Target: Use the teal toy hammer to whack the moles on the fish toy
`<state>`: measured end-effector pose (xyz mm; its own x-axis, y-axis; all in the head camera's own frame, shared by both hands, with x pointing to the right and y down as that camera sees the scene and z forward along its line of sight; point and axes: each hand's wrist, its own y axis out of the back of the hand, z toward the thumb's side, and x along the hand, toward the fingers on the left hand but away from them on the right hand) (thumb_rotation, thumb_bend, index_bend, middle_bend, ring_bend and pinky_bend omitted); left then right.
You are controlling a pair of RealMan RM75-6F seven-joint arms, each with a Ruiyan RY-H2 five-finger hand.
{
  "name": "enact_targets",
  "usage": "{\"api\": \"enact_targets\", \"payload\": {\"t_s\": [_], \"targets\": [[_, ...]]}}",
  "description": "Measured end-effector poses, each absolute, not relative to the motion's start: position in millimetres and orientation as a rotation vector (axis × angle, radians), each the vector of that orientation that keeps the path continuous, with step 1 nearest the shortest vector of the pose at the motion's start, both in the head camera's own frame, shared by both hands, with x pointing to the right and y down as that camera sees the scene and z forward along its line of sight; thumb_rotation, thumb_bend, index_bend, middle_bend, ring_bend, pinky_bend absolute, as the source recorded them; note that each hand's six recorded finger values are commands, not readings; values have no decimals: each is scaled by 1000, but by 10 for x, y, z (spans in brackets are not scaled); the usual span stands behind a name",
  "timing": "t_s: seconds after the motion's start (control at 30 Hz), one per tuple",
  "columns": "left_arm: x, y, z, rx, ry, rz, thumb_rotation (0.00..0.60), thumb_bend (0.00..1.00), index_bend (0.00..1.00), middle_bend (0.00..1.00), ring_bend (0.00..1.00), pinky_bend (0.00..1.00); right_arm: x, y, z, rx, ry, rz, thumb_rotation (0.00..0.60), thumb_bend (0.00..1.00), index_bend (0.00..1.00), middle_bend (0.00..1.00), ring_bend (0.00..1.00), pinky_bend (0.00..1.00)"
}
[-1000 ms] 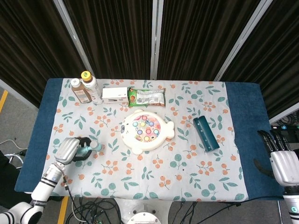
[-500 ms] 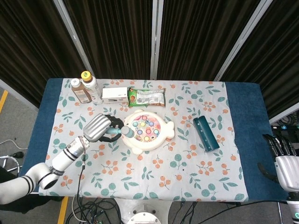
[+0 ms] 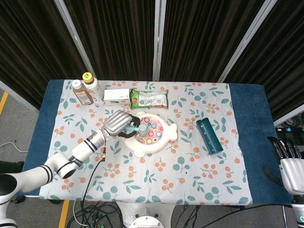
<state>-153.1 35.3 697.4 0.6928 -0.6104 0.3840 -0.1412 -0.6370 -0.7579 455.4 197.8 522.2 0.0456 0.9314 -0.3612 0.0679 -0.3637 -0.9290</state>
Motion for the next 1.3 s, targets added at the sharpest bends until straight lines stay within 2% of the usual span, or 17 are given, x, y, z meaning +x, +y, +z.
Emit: {"api": "enact_targets", "payload": {"t_s": [0.27, 0.7, 1.07, 1.3], "targets": [[-1551, 313, 7085, -2157, 555, -899, 600, 595, 677, 688, 598, 750, 4577, 1989, 5216, -1551, -1045, 1422, 600, 212, 10, 117, 0, 0], [-1556, 435, 7188, -2160, 520, -927, 600, 595, 677, 688, 598, 750, 4605, 2004, 5214, -1549, -1050, 1429, 600, 211, 9, 117, 0, 0], [-1558, 362, 7010, -2170, 573, -878, 600, 595, 677, 688, 598, 750, 4621, 2018, 5206, -1547, -1060, 1427, 600, 212, 10, 117, 0, 0], [-1529, 448, 7164, -2161, 525, -917, 600, 595, 677, 688, 598, 750, 4632, 2021, 5204, -1544, -1059, 1432, 600, 212, 10, 117, 0, 0]]}}
